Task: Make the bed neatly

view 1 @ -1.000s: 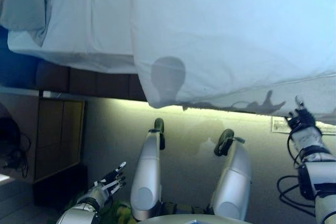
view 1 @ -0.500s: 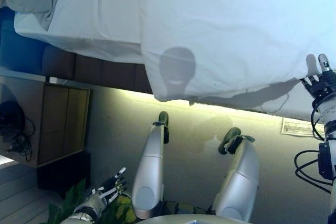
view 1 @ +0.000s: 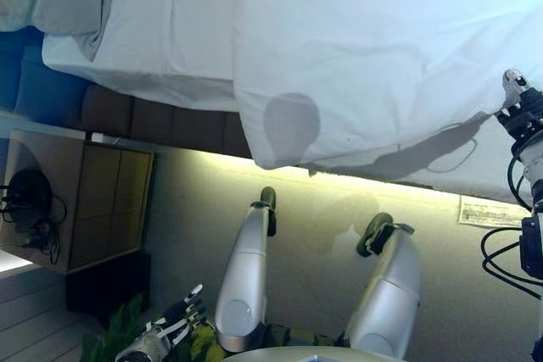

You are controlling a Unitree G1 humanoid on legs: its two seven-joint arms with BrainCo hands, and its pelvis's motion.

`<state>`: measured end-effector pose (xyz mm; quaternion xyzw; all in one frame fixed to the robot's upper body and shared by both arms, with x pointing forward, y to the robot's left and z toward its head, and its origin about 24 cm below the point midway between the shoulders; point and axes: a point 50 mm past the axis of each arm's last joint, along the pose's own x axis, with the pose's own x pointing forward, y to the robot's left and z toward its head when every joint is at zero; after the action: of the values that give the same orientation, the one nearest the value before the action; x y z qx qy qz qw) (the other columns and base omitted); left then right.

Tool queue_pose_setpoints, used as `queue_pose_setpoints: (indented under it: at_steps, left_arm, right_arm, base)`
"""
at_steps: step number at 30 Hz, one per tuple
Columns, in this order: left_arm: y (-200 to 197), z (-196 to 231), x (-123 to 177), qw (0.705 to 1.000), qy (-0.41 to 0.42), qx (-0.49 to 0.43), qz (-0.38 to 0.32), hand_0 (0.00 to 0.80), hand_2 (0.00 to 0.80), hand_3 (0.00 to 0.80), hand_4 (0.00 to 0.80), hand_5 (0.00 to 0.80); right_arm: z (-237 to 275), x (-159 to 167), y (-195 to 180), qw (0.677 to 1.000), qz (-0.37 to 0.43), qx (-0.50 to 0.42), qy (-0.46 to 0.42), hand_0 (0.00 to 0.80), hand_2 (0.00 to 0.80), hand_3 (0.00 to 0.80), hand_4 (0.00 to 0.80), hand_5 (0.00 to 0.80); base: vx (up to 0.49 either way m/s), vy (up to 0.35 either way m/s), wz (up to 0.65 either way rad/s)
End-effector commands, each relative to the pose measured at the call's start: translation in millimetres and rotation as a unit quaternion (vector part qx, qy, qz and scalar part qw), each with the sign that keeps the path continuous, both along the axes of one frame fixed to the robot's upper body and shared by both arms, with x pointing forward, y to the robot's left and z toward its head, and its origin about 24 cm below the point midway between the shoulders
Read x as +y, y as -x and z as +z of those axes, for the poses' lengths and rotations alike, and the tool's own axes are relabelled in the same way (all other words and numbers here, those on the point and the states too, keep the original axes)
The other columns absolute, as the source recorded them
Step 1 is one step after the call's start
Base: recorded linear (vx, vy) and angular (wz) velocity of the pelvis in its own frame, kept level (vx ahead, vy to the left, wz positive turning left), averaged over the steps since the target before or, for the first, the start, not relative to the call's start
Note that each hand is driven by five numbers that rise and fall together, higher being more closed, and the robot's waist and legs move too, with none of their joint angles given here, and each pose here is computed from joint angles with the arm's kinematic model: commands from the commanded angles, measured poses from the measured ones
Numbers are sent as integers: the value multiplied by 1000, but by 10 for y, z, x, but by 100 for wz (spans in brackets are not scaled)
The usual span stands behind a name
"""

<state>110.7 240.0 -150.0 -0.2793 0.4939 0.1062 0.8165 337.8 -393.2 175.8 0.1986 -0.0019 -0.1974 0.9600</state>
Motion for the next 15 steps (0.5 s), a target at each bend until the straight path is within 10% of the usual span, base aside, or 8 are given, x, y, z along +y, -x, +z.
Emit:
queue_pose_setpoints:
  at_steps: [1, 15]
  left_arm:
    - [369, -37, 179, 999, -25, 44, 5, 0, 0, 0, 0, 0]
    - [-174, 185, 386, 997, -68, -40, 15, 0, 0, 0, 0, 0]
  right_arm:
    - [328, -40, 10, 997, 27, -59, 41, 800, 800, 800, 800, 800]
    - [-346, 152, 37, 995, 91, -7, -35, 800, 800, 800, 800, 800]
  base:
    - [19, 34, -8]
    - [43, 15, -6]
